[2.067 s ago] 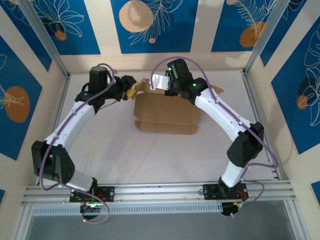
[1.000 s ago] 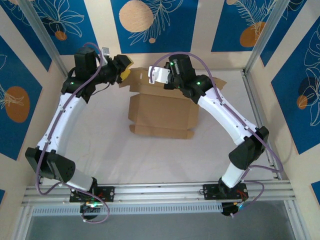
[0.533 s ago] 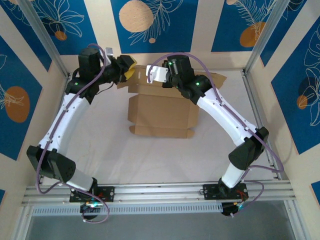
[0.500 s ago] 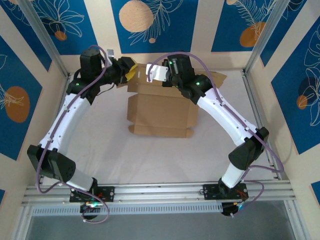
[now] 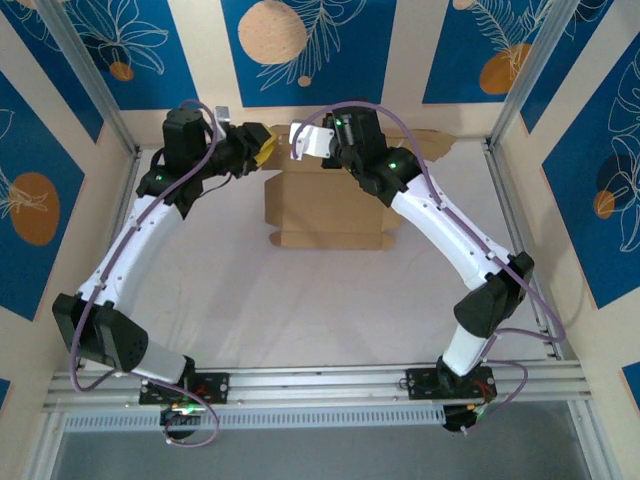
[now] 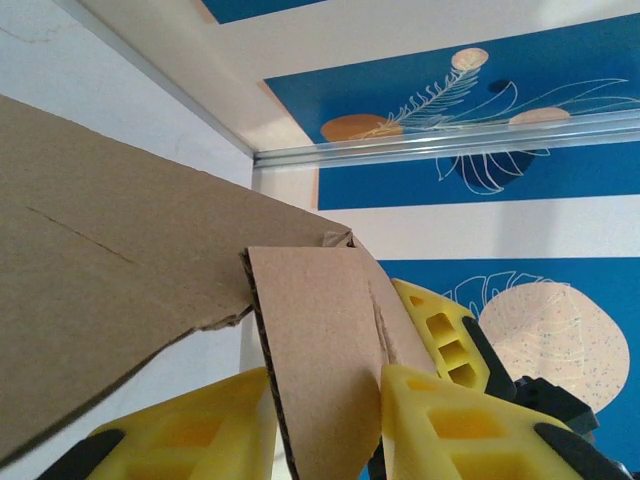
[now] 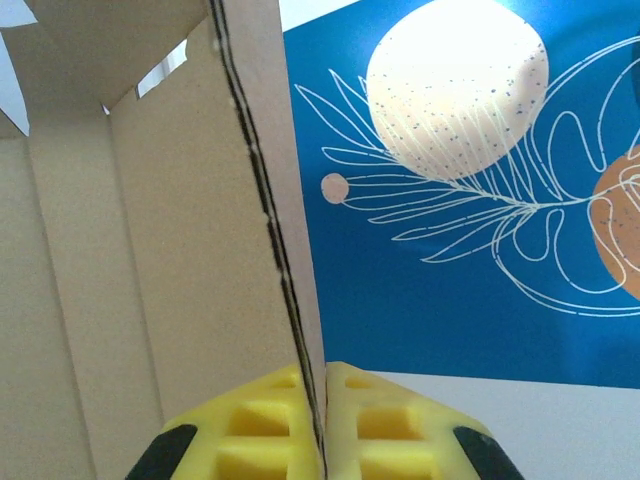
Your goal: Fold the paper box
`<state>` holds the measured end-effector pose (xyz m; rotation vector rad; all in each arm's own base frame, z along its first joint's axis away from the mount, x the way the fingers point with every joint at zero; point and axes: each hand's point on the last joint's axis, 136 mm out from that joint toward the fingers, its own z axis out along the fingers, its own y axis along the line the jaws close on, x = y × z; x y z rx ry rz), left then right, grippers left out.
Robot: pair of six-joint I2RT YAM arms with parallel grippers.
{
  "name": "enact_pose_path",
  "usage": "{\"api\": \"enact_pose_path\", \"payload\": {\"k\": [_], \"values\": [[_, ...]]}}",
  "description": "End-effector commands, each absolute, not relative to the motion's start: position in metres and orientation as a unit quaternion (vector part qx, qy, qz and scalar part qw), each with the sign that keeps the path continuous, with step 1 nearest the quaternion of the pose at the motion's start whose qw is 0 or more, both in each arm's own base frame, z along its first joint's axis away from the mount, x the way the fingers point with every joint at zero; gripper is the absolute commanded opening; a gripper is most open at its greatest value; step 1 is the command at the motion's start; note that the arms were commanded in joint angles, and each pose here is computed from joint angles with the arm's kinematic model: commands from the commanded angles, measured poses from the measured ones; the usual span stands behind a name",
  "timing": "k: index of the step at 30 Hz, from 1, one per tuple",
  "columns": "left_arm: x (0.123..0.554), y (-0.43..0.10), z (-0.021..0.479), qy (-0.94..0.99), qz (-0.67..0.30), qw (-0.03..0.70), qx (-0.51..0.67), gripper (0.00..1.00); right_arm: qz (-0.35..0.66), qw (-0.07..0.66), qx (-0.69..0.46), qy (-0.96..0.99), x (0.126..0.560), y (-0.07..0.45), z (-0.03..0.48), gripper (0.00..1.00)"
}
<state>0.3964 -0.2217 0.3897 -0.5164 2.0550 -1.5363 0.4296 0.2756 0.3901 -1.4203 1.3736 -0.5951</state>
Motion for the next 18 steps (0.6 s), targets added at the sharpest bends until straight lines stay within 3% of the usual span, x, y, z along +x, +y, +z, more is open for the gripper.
{"api": "enact_pose_path", "payload": {"k": [1,9,18], "values": [[0.387,-0.225,0.402,0.766,-0.559,0.266,-0.170,0.31,-0.263,0.604,-0.508,0.555,0.431,0.267,0.468,0.00],[0.403,-0.214,0.429,0.761,-0.547,0.306,-0.165,0.31,-0.286,0.645,-0.484,0.517,0.420,0.268,0.508,0.00],[0.396,-0.238,0.390,0.741,-0.593,0.249,-0.191,0.25,-0.271,0.653,-0.446,0.549,0.421,0.266,0.508,0.00]]}}
